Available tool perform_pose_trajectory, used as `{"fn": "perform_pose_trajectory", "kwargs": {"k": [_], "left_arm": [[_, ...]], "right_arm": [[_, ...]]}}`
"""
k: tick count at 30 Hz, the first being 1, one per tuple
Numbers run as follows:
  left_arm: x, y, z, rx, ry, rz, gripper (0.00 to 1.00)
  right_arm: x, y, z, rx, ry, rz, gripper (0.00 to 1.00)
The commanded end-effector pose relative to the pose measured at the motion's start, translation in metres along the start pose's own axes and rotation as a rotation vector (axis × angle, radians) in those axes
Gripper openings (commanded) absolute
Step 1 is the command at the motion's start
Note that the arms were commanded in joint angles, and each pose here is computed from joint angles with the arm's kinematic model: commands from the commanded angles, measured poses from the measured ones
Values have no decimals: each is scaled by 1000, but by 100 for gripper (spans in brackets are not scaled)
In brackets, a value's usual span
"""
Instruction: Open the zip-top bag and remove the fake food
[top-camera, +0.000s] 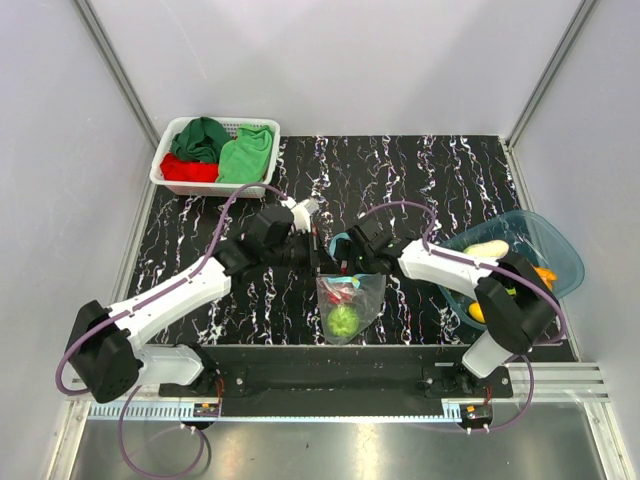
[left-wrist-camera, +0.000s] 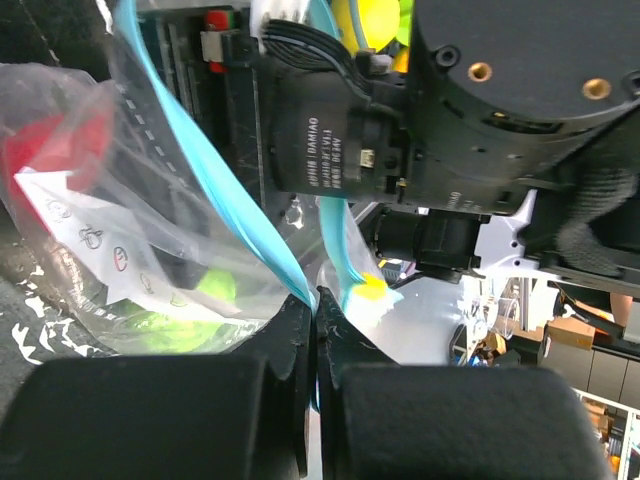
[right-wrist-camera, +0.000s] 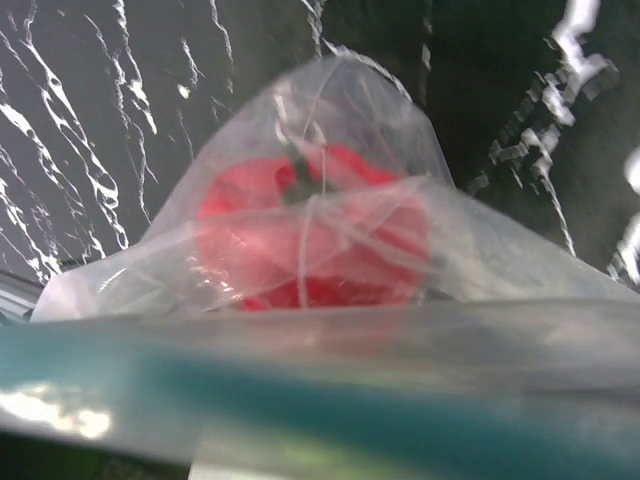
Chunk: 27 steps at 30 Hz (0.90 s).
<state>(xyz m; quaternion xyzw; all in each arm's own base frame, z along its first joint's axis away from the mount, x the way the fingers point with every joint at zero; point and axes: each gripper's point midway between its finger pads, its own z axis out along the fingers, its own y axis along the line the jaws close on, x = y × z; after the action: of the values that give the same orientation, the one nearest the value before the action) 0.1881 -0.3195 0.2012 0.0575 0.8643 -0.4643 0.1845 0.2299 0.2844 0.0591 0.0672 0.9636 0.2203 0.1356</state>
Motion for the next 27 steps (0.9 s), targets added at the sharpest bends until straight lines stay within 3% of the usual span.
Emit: {"fn": "perform_pose_trajectory", "kwargs": {"k": [1,5,7,12,13,15,21,27], "left_arm": [[2,-17,-8,75,2,44,0],[4,-15,-7,75,17,45,0],[5,-15,-7,73,21,45,0],[4,-11,-12,61,17,58,0],[4,-10,-13,57,17,60,0],[5,-4,-15,39,23,72,0],[5,14,-20,-47,40,96,0],[-1,2,-15,-24,84,127,0]], "right_arm": [[-8,1,23,-60,-52,-62,91],[-11,-2,34,-76,-87,-79,94],[-10,-4,41,-67,-76,-82,90],[-6,-5,28,-35,-43,-57,61],[-5,-5,17,-22,-35,-51,50],[-1,-3,4,-24,-22,-47,44],[0,5,-52,-40,-31,-49,40],[0,28,-90,-68,9,9,41]]}}
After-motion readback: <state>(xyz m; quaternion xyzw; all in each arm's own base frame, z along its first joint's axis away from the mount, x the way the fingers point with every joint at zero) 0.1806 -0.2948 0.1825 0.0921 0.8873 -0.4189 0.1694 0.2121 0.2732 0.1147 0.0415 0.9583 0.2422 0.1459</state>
